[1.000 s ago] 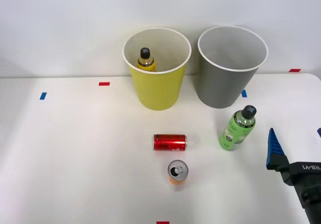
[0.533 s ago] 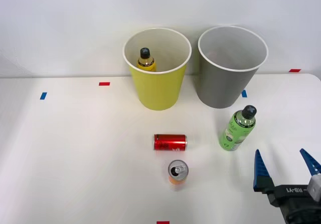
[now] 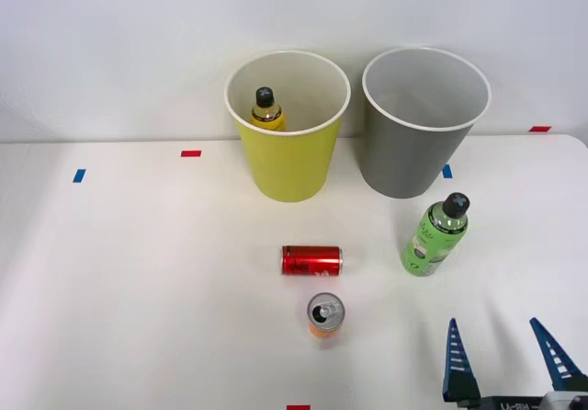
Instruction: Put cans in the gray bin, plastic bottles in the light green bin
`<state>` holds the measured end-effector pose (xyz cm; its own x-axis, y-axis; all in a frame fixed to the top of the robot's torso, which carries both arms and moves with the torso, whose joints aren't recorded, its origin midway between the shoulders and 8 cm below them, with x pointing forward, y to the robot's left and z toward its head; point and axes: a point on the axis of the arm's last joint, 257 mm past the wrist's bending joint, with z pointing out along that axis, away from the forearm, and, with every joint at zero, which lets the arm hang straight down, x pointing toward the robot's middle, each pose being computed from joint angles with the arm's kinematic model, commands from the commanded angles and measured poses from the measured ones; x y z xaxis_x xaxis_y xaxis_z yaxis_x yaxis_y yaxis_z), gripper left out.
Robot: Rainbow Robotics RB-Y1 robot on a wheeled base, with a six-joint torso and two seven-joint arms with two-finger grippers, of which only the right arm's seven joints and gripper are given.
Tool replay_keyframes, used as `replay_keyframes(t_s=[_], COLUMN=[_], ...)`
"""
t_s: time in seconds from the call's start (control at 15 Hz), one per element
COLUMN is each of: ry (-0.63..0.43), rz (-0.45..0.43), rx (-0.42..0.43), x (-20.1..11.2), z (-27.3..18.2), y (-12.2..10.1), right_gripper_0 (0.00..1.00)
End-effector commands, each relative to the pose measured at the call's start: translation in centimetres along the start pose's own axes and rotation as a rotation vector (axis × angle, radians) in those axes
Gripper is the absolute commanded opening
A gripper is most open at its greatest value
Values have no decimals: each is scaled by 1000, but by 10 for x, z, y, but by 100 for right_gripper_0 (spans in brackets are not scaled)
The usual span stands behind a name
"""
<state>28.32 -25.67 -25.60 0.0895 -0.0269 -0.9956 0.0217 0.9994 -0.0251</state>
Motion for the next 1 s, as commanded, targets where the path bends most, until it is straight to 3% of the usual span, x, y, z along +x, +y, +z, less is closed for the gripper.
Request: replay_keyframes(t_s=[0.07,0.33,1.0], ry=[16,1,18], rz=[-50,-23,36], rx=[-19,-69,-23], x=[19,17,18], z=[-15,-23,-53], y=[17,41,37], right_gripper_0=[100,100,100])
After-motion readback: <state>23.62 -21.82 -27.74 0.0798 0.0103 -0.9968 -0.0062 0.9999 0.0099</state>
